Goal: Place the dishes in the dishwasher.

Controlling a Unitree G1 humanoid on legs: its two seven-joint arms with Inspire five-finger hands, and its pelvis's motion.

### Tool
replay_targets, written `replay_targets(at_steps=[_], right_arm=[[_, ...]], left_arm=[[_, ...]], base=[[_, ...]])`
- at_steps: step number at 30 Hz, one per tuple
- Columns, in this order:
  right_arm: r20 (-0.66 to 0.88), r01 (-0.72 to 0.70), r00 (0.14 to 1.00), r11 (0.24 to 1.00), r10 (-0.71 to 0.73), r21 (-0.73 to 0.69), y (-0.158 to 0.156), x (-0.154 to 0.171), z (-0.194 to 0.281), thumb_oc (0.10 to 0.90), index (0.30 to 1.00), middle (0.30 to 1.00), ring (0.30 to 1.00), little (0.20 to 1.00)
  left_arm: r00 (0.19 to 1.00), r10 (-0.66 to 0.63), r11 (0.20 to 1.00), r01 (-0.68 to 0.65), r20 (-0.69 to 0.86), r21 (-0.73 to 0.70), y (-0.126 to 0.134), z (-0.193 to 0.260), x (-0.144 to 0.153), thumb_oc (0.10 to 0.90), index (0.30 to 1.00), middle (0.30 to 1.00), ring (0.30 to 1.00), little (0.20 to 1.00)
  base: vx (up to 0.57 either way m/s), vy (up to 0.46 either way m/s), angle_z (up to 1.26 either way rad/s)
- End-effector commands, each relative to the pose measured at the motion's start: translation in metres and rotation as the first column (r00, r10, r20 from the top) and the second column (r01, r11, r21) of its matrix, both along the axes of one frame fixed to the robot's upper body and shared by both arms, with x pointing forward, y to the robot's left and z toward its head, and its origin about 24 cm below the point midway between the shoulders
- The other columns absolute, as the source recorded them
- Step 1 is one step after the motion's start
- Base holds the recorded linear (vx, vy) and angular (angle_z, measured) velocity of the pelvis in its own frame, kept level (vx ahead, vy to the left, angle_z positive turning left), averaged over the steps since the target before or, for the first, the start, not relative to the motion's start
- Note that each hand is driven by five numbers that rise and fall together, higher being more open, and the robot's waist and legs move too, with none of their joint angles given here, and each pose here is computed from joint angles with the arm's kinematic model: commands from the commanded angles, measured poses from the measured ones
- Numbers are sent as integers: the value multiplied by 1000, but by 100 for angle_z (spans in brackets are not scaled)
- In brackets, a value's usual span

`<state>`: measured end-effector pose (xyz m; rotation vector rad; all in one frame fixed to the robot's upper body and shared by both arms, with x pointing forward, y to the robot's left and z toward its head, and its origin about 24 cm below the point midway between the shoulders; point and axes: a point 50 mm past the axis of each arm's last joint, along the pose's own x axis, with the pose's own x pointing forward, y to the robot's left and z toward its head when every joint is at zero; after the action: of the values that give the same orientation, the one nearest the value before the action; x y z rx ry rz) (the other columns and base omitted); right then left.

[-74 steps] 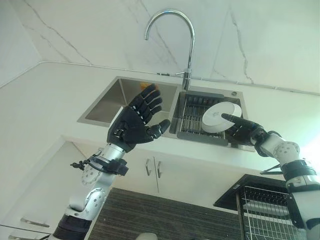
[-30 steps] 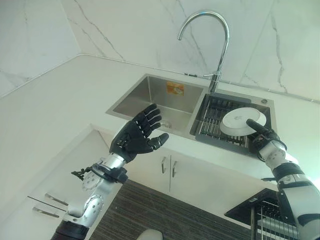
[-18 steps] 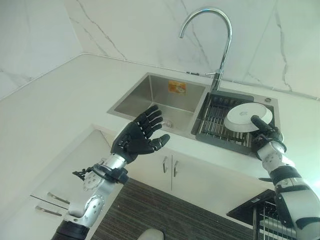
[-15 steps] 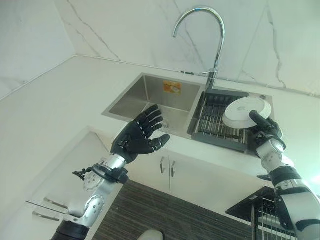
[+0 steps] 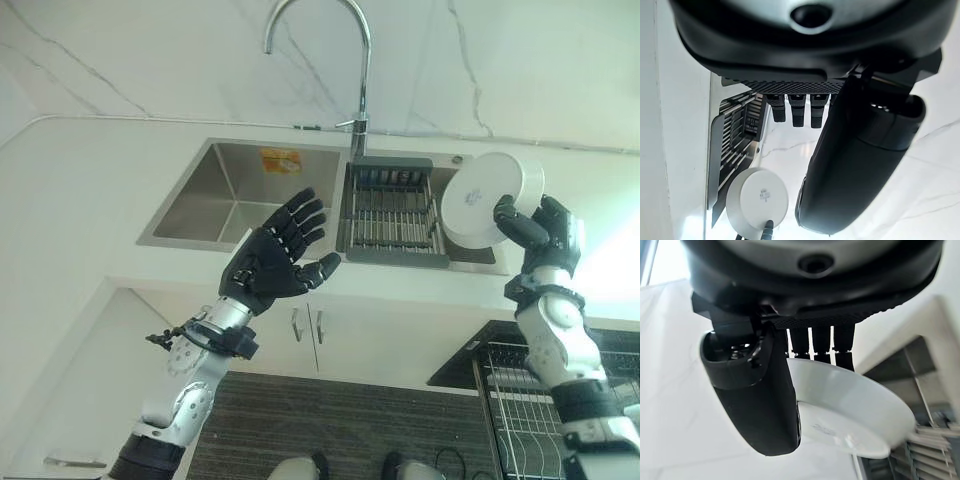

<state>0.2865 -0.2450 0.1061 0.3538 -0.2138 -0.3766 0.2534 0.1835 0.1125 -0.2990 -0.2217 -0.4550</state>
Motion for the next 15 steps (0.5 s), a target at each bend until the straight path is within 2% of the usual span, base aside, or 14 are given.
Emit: replay_targets(at_steps=[1, 2, 3, 6, 11, 15], right_arm=[[446, -15, 895, 1000, 8, 13, -3, -11, 77, 400, 300, 300, 300, 300], [504, -82, 864, 992, 24, 93, 1, -26, 72, 400, 300, 300, 300, 300], [535, -118, 844, 987, 39, 114, 3, -29, 73, 400, 300, 300, 300, 300], [630, -153, 773, 985, 73, 74, 13, -42, 86, 400, 300, 300, 300, 300], [666, -156, 742, 986, 76, 61, 18, -51, 93, 400, 300, 300, 300, 300], [682, -153, 727, 987, 84, 42, 16, -58, 100, 400, 300, 300, 300, 300]], left_arm=[[950, -79, 997, 77, 303, 18, -6, 50, -15, 800, 900, 900, 900, 900], [941, -85, 996, 77, 329, 35, -5, 53, -17, 800, 900, 900, 900, 900], [937, -77, 997, 69, 342, 36, -6, 57, -18, 800, 900, 900, 900, 900], [931, -61, 998, 47, 361, 46, -6, 62, -17, 800, 900, 900, 900, 900], [921, -71, 997, 56, 383, 49, -4, 68, -19, 800, 900, 900, 900, 900], [915, -101, 995, 82, 390, 64, -13, 70, -21, 800, 900, 900, 900, 900]], base=[[-85, 5, -39], [-174, -51, -81], [-256, -103, -125], [-186, -185, -94], [-46, -236, -63], [-24, -273, -32]])
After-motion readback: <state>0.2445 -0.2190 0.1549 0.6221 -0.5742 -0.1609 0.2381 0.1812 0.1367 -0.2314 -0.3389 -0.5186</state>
